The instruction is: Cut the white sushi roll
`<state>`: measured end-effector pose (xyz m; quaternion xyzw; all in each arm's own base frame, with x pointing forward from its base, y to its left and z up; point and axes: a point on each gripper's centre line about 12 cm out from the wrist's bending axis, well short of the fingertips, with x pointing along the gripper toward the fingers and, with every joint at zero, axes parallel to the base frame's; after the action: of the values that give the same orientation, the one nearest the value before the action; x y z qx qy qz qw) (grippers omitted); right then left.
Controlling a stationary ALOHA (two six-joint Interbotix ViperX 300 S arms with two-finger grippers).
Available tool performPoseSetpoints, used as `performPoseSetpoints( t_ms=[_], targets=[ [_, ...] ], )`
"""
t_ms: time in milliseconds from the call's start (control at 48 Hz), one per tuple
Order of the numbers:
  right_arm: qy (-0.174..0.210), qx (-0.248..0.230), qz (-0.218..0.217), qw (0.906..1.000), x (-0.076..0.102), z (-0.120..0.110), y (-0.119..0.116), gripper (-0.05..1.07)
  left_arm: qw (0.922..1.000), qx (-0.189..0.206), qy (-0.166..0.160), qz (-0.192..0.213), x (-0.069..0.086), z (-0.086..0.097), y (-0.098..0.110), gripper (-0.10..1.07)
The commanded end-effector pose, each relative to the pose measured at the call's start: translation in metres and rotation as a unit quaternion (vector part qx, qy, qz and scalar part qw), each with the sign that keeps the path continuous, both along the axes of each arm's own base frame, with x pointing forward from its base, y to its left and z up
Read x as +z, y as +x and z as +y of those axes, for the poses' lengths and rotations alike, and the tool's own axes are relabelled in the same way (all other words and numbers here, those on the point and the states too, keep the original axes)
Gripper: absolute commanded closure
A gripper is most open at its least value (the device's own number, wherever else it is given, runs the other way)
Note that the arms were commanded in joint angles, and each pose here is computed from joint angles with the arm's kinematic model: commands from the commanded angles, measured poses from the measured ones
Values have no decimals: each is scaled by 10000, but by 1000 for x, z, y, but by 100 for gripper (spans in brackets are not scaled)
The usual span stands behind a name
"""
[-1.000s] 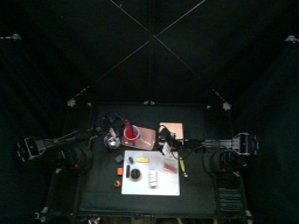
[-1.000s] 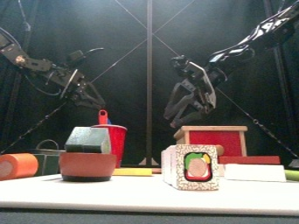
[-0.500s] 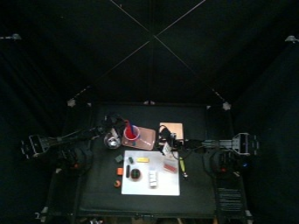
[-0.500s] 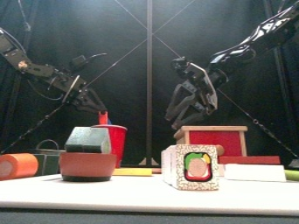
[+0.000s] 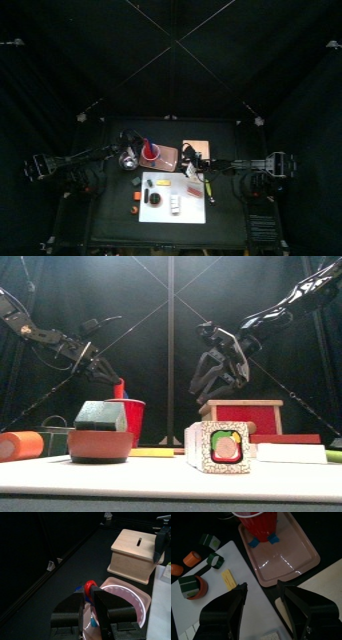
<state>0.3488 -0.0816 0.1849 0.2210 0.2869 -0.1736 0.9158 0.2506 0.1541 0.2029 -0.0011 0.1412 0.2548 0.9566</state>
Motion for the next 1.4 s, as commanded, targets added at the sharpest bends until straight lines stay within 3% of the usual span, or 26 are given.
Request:
performPoseSetpoints(
  t_ms=[0, 292, 604, 812, 1062, 1375],
  targets=[
    [-26, -7, -240, 9997, 16, -1, 2, 17, 9999, -83, 98, -92, 7, -1, 6, 41],
    [-79, 25, -275, 9996, 19, -1, 4, 17, 9997, -90, 147, -170, 12, -2, 4, 56],
    [-322, 192, -409, 9985, 31, -2, 10, 17, 9973, -119, 410, -593, 41, -10, -6, 58],
    [-528, 289, -602, 9964, 48, -2, 14, 17, 9934, -157, 617, -959, 64, -19, -15, 58],
    [-957, 560, -1036, 9884, 80, -3, 20, 17, 9856, -345, 834, -1431, 90, -37, -27, 58],
    [-1347, 745, -1502, 9766, 114, -8, 31, 17, 9785, -709, 858, -1734, 102, -59, -27, 58]
  ],
)
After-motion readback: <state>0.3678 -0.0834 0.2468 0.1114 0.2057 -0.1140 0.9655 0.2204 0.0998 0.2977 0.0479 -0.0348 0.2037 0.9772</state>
